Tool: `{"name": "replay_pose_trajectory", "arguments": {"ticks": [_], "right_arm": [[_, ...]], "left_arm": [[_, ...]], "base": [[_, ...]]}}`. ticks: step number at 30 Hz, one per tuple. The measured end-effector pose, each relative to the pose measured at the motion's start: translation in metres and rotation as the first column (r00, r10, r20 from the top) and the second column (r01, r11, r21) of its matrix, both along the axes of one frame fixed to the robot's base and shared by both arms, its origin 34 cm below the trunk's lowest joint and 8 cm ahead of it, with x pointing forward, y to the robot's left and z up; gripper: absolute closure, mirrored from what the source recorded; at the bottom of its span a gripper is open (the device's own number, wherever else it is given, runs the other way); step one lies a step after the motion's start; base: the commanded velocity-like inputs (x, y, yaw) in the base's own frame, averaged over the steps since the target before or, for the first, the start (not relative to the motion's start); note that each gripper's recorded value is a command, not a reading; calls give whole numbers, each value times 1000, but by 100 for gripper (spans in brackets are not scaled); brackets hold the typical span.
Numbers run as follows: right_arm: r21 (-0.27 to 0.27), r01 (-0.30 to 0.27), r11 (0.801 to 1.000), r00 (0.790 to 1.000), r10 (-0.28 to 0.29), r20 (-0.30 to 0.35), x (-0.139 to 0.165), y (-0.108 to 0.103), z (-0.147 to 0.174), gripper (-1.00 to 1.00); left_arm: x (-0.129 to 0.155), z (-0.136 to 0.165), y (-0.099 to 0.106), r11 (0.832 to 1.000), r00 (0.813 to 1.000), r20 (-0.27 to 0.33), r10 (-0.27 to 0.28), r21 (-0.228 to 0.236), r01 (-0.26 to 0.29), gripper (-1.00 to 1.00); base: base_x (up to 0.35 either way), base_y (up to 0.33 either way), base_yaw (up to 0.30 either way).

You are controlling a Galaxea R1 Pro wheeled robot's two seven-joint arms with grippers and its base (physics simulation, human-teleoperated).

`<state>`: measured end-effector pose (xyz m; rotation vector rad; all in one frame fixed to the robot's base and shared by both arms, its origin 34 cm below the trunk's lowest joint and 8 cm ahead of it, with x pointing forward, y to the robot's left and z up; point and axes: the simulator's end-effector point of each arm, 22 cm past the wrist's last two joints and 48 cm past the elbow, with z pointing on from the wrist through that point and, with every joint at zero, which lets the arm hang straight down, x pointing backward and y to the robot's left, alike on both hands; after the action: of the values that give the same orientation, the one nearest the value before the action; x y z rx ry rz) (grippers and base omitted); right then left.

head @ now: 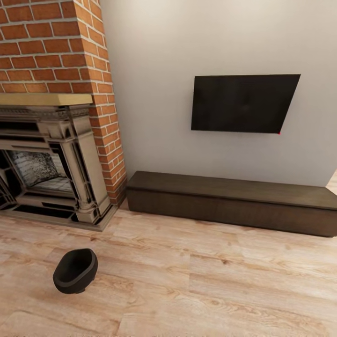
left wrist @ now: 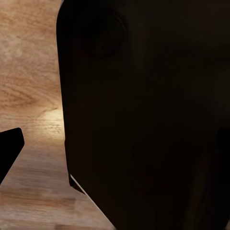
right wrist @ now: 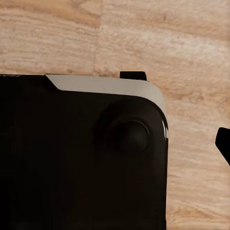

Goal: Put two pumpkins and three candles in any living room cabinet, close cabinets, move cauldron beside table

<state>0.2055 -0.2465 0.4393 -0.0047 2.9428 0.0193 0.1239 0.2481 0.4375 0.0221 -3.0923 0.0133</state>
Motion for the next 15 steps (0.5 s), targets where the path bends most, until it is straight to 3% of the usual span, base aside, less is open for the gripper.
{"name": "replay_pose_trajectory", "arguments": {"ticks": [7,15], "right_arm": [[1,0,1000,1000,0,-8,-4,0,-1,-100],[0,1,1000,1000,-1,-19,-8,0,-1,-100]], "left_arm": [[-4,0,0,1000,1000,-11,0,0,0,-100],[-9,0,0,1000,1000,-24,0,0,0,-100]], "base": [[100,0,-23],[140,0,-122]]}}
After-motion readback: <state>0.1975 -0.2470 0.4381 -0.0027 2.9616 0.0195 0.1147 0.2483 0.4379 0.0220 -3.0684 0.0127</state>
